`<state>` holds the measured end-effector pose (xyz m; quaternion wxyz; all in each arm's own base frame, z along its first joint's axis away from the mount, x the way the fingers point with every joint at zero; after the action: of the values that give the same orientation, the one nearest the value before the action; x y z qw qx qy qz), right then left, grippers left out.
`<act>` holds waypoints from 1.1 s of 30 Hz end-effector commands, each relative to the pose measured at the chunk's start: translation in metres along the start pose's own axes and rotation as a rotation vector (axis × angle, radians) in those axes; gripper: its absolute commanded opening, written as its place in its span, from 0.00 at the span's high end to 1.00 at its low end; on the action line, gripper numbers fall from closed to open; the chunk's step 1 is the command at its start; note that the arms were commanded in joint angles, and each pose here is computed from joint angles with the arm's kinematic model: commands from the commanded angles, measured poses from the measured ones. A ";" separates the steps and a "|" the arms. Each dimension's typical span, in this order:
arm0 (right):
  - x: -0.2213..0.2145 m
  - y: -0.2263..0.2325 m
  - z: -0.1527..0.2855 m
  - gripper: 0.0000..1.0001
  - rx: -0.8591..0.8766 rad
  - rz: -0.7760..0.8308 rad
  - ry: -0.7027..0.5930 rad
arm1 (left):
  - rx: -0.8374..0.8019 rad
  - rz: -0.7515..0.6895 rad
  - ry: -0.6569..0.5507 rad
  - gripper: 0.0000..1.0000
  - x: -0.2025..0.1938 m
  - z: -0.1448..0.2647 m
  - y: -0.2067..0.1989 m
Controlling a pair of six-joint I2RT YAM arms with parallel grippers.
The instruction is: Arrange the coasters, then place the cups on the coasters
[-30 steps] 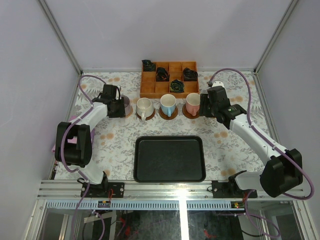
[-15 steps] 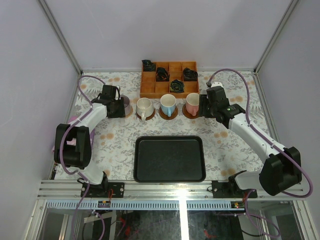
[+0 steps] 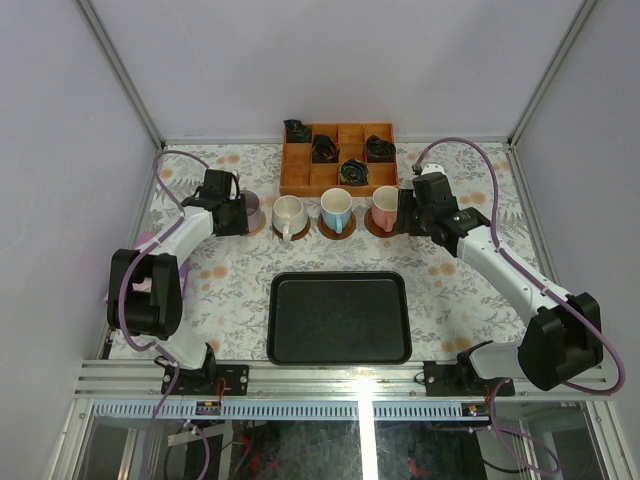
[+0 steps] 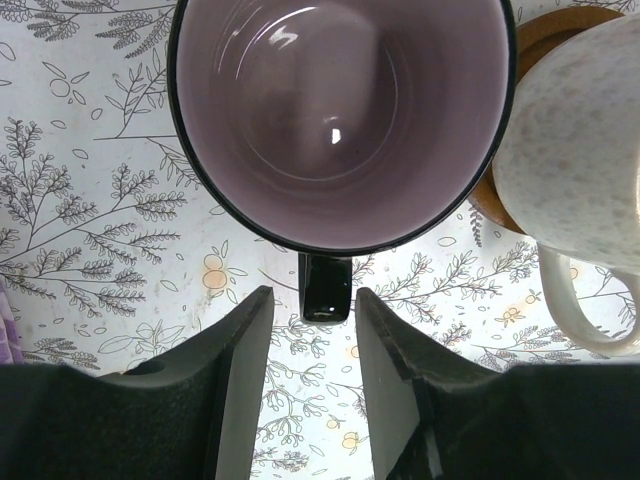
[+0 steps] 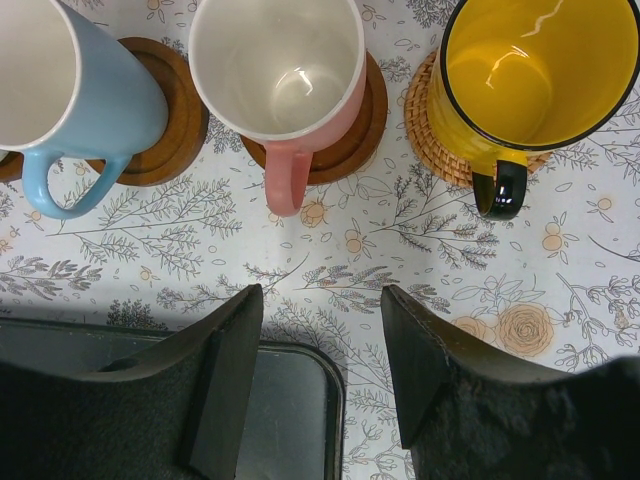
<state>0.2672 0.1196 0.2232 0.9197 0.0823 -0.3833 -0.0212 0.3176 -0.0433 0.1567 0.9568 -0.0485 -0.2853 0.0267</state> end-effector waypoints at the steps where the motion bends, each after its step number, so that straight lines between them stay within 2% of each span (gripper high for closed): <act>1: 0.010 0.003 0.002 0.42 0.018 0.001 -0.035 | 0.013 0.008 -0.022 0.63 0.003 0.009 -0.001; 10: 0.010 0.003 0.002 0.42 0.018 -0.001 -0.030 | 0.013 0.006 -0.010 0.65 0.000 0.012 -0.003; 18: 0.009 0.001 0.004 0.41 0.008 -0.006 -0.040 | 0.015 0.012 -0.030 0.62 0.000 0.023 -0.004; 21: 0.012 0.000 0.007 0.41 -0.012 -0.006 -0.058 | 0.003 0.020 -0.066 0.55 0.006 0.036 -0.005; 28: 0.026 -0.012 0.021 0.37 -0.128 0.011 -0.168 | 0.018 0.047 -0.177 0.30 0.017 0.072 -0.006; 33: 0.033 -0.033 0.029 0.35 -0.211 -0.035 -0.227 | 0.082 0.090 -0.266 0.24 0.024 0.096 -0.001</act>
<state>0.2674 0.1026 0.2365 0.9038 0.0251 -0.4249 -0.0439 0.2871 -0.0403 0.2245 0.9283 -0.0422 -0.3653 0.0558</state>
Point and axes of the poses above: each gripper's point midway between its finger pads, its own z axis back along the fingers, its own y axis along the line the jaws close on, x = y × z, the point moved 10 cm from there along z, back along the fingers, and after that the axes turned 3 degrees about -z, right-handed, at the moved point
